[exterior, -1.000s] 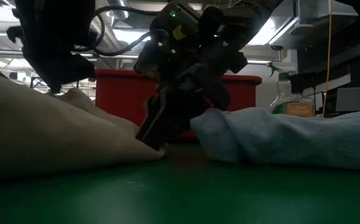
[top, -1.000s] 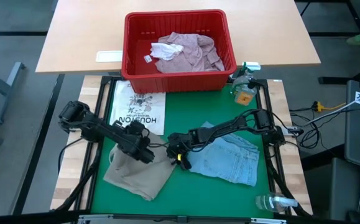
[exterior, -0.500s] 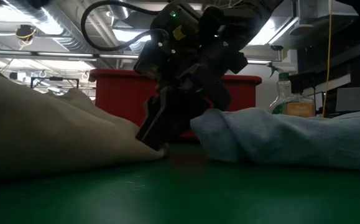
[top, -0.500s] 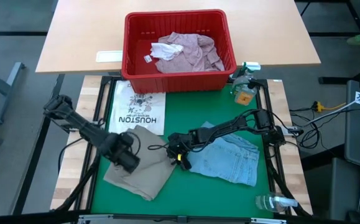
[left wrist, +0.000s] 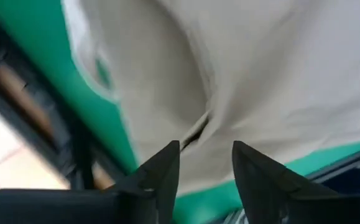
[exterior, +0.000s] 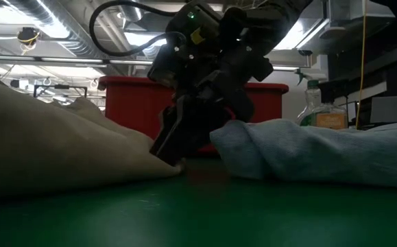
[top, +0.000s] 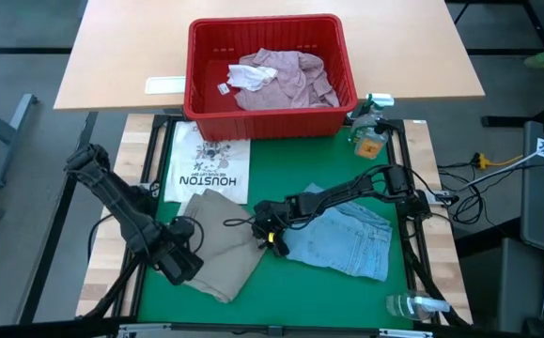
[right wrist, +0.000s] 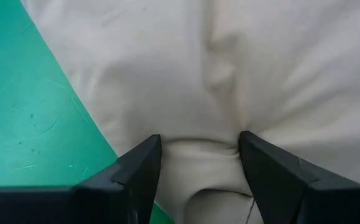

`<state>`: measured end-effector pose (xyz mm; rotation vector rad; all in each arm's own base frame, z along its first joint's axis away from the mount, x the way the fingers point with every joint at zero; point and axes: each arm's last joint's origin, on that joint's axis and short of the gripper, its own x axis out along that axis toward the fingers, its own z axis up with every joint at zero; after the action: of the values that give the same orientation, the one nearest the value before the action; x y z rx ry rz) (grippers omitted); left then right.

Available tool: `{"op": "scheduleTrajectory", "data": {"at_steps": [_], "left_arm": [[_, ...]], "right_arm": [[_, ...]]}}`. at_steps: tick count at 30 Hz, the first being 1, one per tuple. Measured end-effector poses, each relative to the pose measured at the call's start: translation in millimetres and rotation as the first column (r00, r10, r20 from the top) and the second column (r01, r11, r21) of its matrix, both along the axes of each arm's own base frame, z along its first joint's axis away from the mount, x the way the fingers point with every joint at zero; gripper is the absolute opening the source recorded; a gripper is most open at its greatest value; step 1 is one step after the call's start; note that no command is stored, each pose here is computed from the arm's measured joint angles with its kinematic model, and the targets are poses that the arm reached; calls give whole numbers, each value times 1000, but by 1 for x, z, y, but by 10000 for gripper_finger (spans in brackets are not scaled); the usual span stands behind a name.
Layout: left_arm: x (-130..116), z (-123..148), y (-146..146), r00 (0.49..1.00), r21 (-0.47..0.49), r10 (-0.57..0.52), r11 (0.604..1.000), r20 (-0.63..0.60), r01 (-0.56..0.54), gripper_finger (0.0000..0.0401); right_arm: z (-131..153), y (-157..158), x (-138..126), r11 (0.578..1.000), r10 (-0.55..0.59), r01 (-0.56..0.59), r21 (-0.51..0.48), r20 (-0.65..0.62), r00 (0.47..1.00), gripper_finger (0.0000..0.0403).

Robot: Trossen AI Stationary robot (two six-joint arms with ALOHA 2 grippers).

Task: Fold laundry
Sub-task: Fold the gray short

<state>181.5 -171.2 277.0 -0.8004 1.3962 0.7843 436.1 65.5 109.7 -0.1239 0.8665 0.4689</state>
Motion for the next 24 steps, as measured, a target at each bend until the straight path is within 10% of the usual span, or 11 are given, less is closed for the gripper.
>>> {"op": "scheduleTrajectory", "data": {"at_steps": [16, 24], "left_arm": [[0, -37, 0, 999, -24, 32, 999, -39, -33, 173], [-2, -39, 0, 996, -66, 29, 997, -87, -35, 49]], "right_arm": [[2, 0, 3, 1000, 8, -8, 16, 37, 999, 220], [7, 0, 3, 999, -17, 15, 37, 35, 999, 220]]}}
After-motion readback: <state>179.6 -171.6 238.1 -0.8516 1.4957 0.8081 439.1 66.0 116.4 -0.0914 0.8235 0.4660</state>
